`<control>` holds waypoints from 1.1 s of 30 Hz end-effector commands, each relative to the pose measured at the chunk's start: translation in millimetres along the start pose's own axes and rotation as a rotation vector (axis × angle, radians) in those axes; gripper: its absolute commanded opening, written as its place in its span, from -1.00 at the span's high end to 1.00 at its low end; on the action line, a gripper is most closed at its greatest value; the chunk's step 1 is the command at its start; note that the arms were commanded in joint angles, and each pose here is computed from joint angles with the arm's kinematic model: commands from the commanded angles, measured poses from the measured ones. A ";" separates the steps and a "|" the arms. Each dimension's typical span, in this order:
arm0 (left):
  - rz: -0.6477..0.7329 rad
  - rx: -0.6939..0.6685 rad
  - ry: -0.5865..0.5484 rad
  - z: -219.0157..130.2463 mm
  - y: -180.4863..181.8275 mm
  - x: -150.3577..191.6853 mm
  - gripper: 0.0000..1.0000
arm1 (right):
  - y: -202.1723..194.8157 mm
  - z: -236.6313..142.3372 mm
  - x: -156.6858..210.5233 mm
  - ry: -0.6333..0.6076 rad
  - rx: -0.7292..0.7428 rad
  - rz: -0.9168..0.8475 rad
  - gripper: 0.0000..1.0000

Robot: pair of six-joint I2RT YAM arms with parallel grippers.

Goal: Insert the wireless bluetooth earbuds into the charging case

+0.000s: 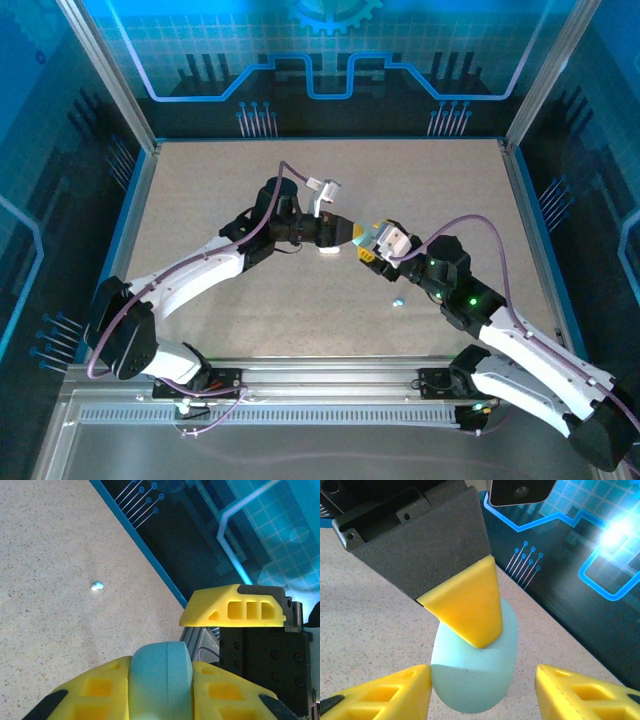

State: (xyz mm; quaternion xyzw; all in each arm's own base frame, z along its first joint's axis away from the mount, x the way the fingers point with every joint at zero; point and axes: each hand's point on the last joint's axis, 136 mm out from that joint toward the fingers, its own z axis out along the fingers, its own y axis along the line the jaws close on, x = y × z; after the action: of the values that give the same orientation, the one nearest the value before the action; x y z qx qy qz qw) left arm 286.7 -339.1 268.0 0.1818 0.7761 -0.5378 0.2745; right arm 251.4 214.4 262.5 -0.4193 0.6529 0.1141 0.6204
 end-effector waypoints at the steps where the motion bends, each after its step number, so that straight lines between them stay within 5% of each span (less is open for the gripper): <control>1: 0.013 0.057 -0.014 -3.7 -20.5 -11.8 0.60 | -12.7 0.7 -9.5 -0.042 0.043 0.013 -0.13; 19: 0.023 0.094 -0.018 -6.6 -27.5 -10.0 0.57 | -12.2 6.2 -9.1 -0.045 0.022 0.053 -0.07; 24: 0.022 0.101 -0.011 -5.5 -26.1 -6.7 0.53 | -12.9 6.0 -8.8 -0.046 0.028 0.049 0.13; 28: 0.055 0.115 -0.021 -7.4 -29.2 -6.4 0.39 | -11.0 3.9 -12.1 -0.053 -0.004 0.074 0.22; 33: 0.186 0.143 -0.031 -14.7 -37.0 -1.4 -0.04 | 2.4 -1.3 -20.6 -0.060 -0.173 0.168 0.27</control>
State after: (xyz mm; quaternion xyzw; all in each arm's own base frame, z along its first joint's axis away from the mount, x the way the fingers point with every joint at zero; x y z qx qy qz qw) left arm 281.6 -339.8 277.5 0.2021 0.7541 -0.5542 0.2888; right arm 257.0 215.5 261.0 -0.4035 0.6670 0.1738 0.6017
